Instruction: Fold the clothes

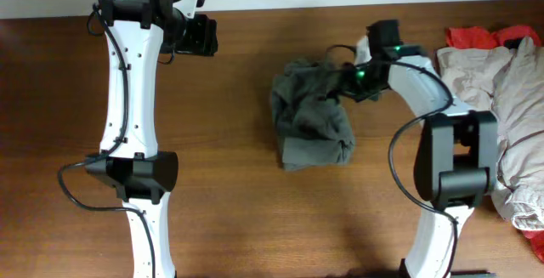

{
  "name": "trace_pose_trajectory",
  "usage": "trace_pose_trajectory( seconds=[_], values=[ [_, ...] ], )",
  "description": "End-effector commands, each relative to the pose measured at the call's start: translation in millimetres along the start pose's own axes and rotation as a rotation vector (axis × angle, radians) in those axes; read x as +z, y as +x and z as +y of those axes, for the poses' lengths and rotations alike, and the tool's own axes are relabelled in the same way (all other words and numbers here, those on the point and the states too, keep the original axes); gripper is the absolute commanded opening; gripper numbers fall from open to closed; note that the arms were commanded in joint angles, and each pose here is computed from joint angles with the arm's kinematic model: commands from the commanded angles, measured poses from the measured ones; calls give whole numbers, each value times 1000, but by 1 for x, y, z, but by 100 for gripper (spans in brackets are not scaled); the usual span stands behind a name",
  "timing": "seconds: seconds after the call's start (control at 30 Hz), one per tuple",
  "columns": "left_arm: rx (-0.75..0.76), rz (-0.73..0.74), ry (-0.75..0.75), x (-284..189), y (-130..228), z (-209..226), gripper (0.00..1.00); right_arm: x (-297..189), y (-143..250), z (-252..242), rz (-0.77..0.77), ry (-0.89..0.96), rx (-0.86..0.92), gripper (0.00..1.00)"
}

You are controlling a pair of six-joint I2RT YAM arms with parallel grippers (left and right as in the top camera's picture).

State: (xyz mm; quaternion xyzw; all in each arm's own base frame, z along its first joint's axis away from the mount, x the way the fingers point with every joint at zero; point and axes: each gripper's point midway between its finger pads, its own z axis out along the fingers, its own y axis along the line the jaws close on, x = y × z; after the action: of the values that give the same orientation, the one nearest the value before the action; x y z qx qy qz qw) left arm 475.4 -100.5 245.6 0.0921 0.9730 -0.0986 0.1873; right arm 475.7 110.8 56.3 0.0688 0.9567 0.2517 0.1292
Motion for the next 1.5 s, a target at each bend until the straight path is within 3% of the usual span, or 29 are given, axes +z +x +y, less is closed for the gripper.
trace_pose_trajectory(
  seconds=[0.0, 0.2, 0.5, 0.73, 0.97, 1.07, 1.2, 1.37, 1.47],
  values=[
    [4, -11, -14, -5, -1, 4, 69, -23, 10, 110, 7, -427, -244, 4],
    [4, -8, -21, -5, 0, 6, 69, -49, 5, 163, -97, -510, -393, 4],
    [4, -10, -21, -5, -1, 6, 69, -57, 24, 154, -29, -482, -385, 6],
    [8, 12, -77, -6, 5, 15, 70, -48, -6, 80, -105, -131, -140, 4],
    [11, 4, -114, -5, 2, 22, 70, -60, -34, 51, -189, -104, -92, 4],
    [11, 19, -145, 2, 3, 29, 64, -53, -34, 47, -185, -81, -88, 4],
    [-22, 103, -137, 33, 13, 44, 47, -33, -26, 55, -149, -89, -108, 4],
    [-67, 242, 35, 95, 34, 47, 25, -3, -8, 86, -107, -118, -179, 4],
    [-65, 294, 77, 123, 43, 47, 23, 13, 5, 113, -87, -153, -239, 4]
  ],
)
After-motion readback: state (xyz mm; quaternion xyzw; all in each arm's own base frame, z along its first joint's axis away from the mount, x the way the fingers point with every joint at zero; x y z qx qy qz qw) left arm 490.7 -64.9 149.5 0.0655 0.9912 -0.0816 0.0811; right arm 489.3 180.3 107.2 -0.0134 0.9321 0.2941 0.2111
